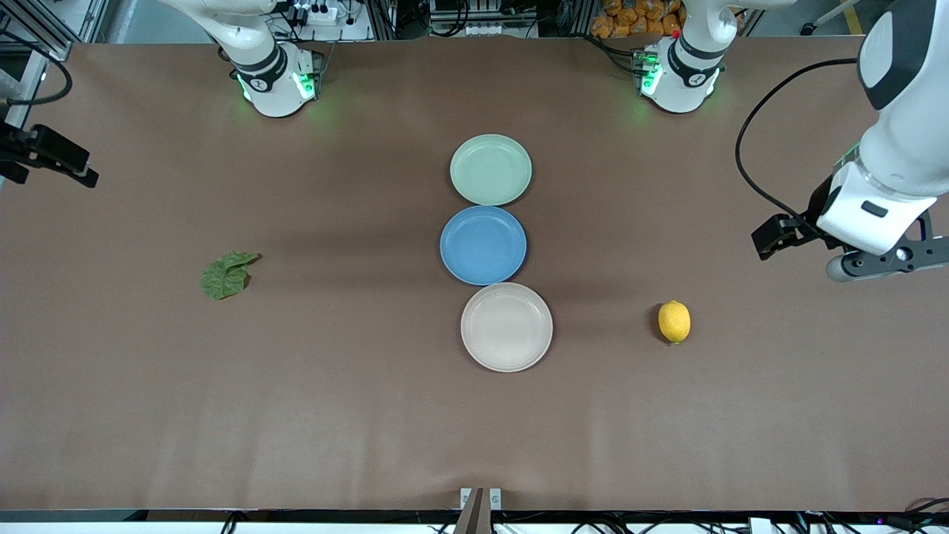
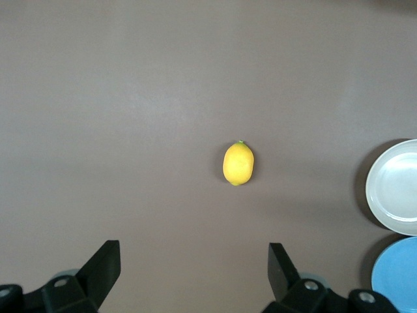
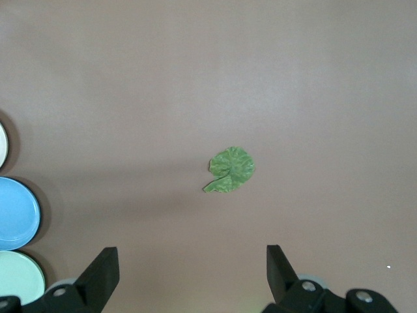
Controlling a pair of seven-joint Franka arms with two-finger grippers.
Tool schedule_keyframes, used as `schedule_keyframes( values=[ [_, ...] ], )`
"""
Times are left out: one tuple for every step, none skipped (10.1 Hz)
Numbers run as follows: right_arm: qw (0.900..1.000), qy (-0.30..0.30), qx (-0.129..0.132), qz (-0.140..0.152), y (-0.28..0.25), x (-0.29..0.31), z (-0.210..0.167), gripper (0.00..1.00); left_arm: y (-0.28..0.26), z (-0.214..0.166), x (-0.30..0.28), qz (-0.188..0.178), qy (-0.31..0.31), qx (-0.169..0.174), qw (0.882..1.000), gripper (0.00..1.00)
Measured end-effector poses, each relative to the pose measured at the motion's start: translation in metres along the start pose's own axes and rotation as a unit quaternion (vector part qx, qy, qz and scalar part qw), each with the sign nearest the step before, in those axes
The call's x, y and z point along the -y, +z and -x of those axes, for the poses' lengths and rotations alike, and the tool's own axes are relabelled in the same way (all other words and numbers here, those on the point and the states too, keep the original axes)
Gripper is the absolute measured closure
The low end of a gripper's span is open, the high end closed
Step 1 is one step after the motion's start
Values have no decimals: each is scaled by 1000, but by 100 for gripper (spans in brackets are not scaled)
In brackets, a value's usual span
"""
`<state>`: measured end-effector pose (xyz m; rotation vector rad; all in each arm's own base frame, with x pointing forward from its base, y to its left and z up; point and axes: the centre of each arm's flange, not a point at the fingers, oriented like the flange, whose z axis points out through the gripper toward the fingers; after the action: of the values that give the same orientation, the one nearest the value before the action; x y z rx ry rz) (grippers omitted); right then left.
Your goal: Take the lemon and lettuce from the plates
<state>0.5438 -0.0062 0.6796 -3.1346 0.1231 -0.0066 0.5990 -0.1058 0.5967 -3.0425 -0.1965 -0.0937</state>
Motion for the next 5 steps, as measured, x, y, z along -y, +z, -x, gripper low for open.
schedule_keyframes(
  values=[
    [1000, 0, -8, -1, 4, 0, -4, 0, -9, 5, 2, 1, -1, 0, 1000, 0],
    [1000, 0, -20, -1, 11, 1, -9, 0, -16, 10, 4, 4, -1, 3, 1000, 0],
    [1000, -1, -29, -2, 17, 2, -14, 0, -20, 14, 4, 8, -2, 5, 1000, 0],
    [999, -1, -35, -3, 21, 3, -18, 0, -20, 14, 4, 10, -2, 5, 1000, 0],
    [999, -1, -40, -3, 22, 2, -22, 0, -19, 15, 4, 10, -2, 7, 1000, 0]
  ],
)
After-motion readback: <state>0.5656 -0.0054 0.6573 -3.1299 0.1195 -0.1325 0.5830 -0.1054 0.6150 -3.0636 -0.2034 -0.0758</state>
